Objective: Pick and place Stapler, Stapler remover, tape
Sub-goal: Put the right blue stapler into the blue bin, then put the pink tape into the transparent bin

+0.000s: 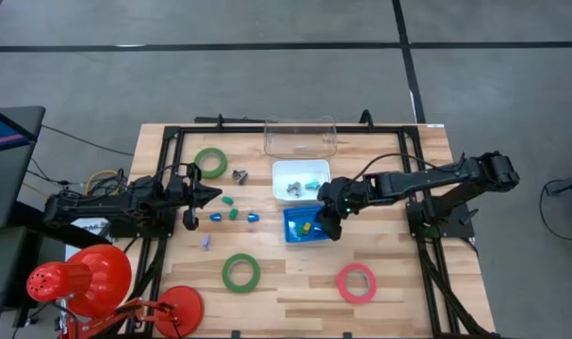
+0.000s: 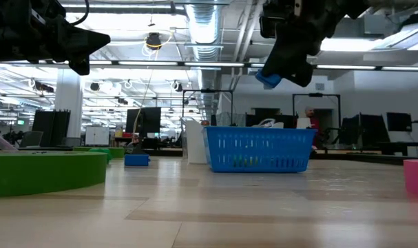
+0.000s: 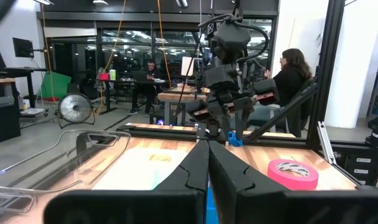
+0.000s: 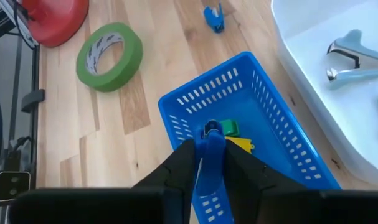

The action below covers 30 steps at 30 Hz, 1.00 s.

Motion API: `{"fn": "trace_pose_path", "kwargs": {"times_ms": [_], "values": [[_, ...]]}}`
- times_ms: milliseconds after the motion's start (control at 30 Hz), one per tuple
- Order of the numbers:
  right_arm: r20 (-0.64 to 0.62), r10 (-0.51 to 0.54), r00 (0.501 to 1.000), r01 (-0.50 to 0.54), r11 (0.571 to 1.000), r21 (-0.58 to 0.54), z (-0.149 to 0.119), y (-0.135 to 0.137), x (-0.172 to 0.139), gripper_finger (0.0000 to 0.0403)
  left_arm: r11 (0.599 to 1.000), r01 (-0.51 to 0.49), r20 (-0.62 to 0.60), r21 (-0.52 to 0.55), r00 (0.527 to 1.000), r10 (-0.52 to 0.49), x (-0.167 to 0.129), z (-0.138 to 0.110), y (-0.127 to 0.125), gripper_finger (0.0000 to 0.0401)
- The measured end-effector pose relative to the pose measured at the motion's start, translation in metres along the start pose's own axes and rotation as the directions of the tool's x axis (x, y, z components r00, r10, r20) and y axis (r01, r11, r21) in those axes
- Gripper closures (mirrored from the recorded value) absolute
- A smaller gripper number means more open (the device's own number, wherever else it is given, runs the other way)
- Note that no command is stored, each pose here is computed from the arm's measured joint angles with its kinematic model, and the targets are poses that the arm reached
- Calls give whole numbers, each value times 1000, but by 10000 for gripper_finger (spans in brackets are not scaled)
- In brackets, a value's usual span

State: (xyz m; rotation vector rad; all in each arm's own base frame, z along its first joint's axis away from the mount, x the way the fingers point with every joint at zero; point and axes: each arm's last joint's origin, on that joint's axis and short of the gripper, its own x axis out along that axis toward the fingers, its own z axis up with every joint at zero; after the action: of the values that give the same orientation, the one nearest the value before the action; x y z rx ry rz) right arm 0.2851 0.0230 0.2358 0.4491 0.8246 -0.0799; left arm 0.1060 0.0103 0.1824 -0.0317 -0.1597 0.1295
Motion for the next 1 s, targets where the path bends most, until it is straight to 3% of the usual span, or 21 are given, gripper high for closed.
{"fn": "trace_pose_path", "kwargs": {"times_ms": [167,633,1000], "values": [[-1,0,1000,0,1000,0,0,0,0,317,1000,0,0,0,1000,0,0,0,0,398],[-4,4,1000,-4,1000,-2,-1,1,0,206,1000,0,0,0,1000,0,0,0,0,398],[-93,16,996,-23,997,-71,-18,18,0,186,1000,0,0,0,1000,0,0,0,0,398]]}}
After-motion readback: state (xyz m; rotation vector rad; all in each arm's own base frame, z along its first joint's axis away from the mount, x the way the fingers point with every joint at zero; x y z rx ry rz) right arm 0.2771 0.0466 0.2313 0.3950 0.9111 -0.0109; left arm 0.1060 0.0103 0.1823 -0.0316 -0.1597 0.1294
